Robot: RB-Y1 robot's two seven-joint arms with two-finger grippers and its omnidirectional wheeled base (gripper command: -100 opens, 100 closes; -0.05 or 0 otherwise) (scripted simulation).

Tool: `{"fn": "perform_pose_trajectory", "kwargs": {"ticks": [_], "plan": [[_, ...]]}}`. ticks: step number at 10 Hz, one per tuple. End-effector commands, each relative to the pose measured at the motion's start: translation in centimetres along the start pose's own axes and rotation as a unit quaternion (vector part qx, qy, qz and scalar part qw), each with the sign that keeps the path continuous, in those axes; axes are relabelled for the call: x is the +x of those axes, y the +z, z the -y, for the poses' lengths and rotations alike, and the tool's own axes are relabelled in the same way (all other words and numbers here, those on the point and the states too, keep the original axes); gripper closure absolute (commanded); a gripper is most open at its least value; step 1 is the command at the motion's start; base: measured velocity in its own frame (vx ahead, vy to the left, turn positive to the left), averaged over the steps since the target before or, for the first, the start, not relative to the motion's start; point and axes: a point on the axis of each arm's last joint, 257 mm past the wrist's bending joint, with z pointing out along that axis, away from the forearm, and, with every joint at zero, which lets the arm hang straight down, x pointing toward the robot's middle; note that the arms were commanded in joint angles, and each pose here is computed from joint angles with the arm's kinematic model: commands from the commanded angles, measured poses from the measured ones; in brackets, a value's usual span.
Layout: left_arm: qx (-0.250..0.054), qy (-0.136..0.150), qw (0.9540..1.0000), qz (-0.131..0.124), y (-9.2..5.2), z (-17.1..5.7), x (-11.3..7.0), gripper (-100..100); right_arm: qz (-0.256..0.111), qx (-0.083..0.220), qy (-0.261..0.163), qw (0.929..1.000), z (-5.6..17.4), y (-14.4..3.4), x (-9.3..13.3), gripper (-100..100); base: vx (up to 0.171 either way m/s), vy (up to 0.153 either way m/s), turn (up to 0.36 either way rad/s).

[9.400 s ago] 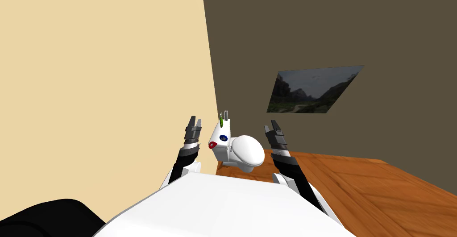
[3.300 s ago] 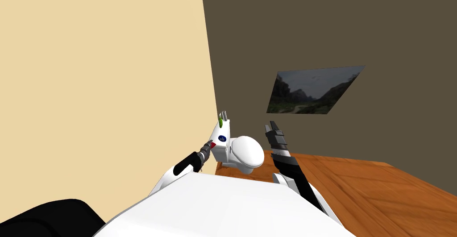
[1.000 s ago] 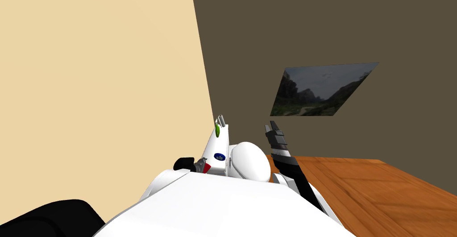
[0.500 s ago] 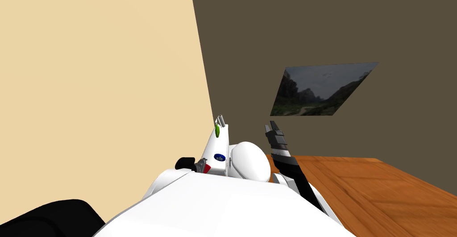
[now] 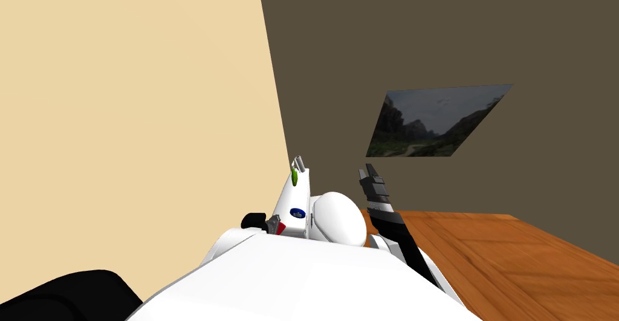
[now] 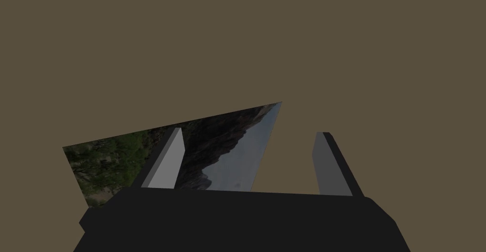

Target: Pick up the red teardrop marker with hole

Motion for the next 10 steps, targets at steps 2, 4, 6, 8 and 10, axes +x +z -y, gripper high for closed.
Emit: {"fn": "perform_pose_trajectory", "kwargs": {"ticks": [2,4,6,8,10], "plan": [[0.000,0.000,1.0000,0.000,0.0,0.0,0.0,100,0.000,0.000,0.000,1.0000,0.0,0.0,0.0,0,0.000,0.000,0.000],[0.000,0.000,1.0000,0.000,0.0,0.0,0.0,100,0.000,0.000,0.000,1.0000,0.0,0.0,0.0,0,0.000,0.000,0.000],[0.000,0.000,1.0000,0.000,-0.9,0.0,-0.1,100,0.000,0.000,0.000,1.0000,0.0,0.0,0.0,0,0.000,0.000,0.000],[0.000,0.000,1.0000,0.000,-1.9,-0.2,-0.1,100,0.000,0.000,0.000,1.0000,0.0,0.0,0.0,0,0.000,0.000,0.000],[0.001,0.000,1.0000,0.000,-1.7,0.1,-0.1,0,0.000,0.000,0.000,1.0000,0.0,0.0,0.0,0,0.000,0.000,0.000]]}}
